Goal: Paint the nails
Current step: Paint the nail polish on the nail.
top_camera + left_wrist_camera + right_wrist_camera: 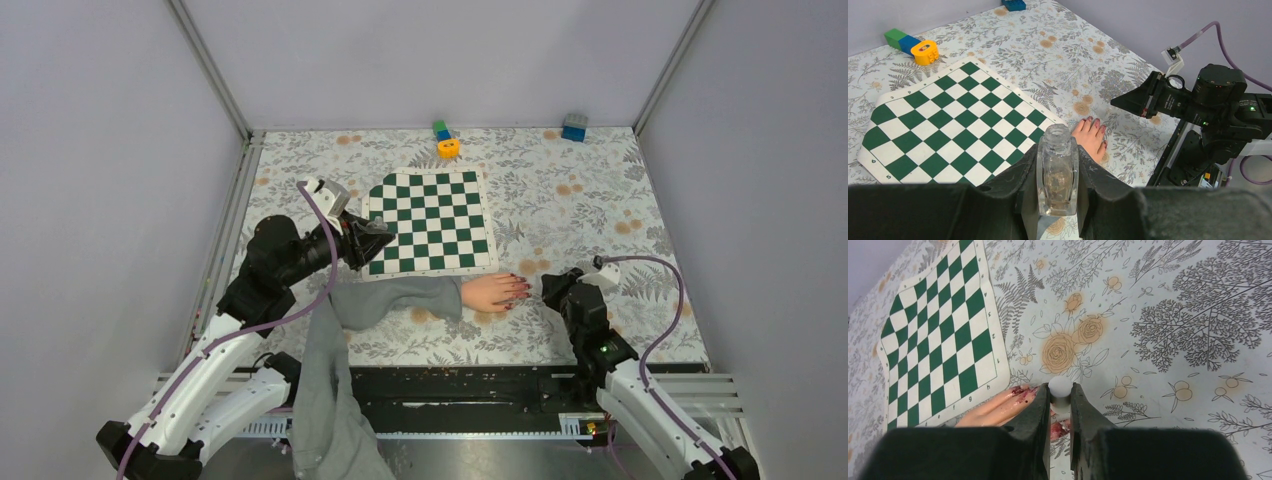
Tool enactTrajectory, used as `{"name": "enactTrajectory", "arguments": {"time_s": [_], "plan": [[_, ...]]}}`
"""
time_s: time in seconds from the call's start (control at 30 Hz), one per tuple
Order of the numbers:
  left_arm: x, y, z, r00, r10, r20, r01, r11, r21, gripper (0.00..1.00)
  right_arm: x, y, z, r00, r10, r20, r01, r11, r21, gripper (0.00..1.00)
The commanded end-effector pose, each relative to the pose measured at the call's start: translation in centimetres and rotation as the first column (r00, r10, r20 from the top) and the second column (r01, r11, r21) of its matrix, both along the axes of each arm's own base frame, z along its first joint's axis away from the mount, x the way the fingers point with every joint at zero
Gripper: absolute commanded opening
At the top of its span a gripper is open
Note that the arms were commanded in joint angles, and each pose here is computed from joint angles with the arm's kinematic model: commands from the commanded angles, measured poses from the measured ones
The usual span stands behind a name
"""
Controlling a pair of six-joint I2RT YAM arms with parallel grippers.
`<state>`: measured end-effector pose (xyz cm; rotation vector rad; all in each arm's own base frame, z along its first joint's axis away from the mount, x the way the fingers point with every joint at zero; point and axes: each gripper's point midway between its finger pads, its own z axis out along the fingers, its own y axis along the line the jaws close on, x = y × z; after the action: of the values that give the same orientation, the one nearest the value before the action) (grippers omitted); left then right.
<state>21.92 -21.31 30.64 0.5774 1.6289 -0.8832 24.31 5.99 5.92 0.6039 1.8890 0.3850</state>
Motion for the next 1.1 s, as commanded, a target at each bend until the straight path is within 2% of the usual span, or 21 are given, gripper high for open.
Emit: {"name": "enactTrajectory", "arguments": {"time_s": [0.0,1.07], "plan": [[-0.18,0.01,2.66,0.998,-0.004,0.070,0.008,0.999,-0.048,0.00,0.67,0.78,0.70,0.999,0.042,0.020,-0.042,0.999,-0.002,0.00],[-0.04,-0.02,2.46,0.998,-0.002,0.064,0.005,0.999,-0.045,0.00,0.88,0.99,-0.09,0.998,0.049,-0.025,-0.049,0.999,-0.016,0.00]]}}
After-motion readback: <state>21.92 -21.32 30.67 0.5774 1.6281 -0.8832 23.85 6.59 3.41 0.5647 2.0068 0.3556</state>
